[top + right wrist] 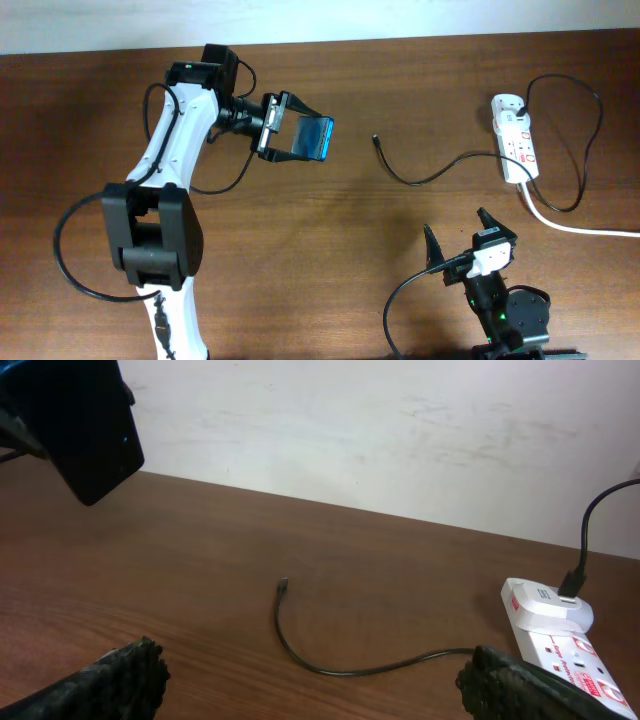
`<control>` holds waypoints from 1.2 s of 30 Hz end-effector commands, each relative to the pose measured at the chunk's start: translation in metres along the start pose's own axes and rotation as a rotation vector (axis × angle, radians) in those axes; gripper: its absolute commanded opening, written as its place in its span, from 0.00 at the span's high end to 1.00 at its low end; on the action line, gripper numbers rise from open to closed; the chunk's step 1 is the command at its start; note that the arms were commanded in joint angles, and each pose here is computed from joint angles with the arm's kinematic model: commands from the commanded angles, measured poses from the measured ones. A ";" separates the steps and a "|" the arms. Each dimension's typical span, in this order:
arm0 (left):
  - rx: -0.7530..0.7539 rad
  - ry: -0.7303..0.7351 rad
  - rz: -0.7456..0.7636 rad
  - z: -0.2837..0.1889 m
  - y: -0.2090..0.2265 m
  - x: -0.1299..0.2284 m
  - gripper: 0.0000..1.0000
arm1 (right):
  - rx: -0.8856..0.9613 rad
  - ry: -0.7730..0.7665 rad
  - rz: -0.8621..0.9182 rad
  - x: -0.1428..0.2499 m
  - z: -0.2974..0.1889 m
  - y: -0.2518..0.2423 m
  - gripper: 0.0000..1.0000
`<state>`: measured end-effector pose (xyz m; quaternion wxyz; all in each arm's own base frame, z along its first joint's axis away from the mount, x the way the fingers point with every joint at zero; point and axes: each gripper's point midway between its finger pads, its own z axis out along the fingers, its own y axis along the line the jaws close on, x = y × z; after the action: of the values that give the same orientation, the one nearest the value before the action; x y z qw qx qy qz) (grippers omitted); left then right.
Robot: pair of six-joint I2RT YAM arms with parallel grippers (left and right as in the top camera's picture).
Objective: Plug charger to phone and switch on socket
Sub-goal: 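Lift the phone with the left gripper and tilt it upright, then move the right gripper to the phone and grasp its edge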
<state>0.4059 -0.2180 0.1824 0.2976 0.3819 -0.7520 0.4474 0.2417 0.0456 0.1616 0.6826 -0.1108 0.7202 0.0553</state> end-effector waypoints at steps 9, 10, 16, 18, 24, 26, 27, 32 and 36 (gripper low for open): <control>-0.050 -0.157 0.258 -0.030 0.007 -0.011 1.00 | 0.014 0.004 0.009 0.003 0.000 -0.003 0.02; -0.049 -0.157 0.257 -0.030 0.007 -0.011 1.00 | 0.013 0.004 0.009 0.003 0.000 -0.003 0.02; -0.071 -0.198 0.189 -0.031 0.011 -0.018 1.00 | 0.013 0.004 0.009 0.003 0.000 -0.003 0.02; -0.091 -0.228 0.142 -0.029 0.014 -0.022 1.00 | 0.014 0.004 0.009 0.003 0.000 -0.003 0.02; -0.095 -0.224 0.133 -0.028 0.015 -0.020 1.00 | 0.014 0.004 0.009 0.003 0.000 -0.003 0.02; -0.094 -0.221 0.133 -0.028 0.015 -0.020 1.00 | 0.014 0.004 0.009 0.003 0.000 -0.003 0.02; -0.093 -0.221 0.132 -0.028 0.015 -0.020 1.00 | 0.017 -0.016 0.006 -0.002 0.000 -0.003 0.02; -0.093 -0.221 0.132 -0.028 0.015 -0.020 1.00 | -0.074 0.005 0.376 0.000 0.000 0.012 0.02; -0.097 -0.229 0.133 -0.028 0.015 -0.021 1.00 | -0.334 0.139 1.049 -0.008 -0.010 0.057 0.02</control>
<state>0.4065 -0.1800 0.1457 0.2186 0.3745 -0.8234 0.3661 0.2264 0.0866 0.1671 0.5592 0.1021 0.7135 0.4097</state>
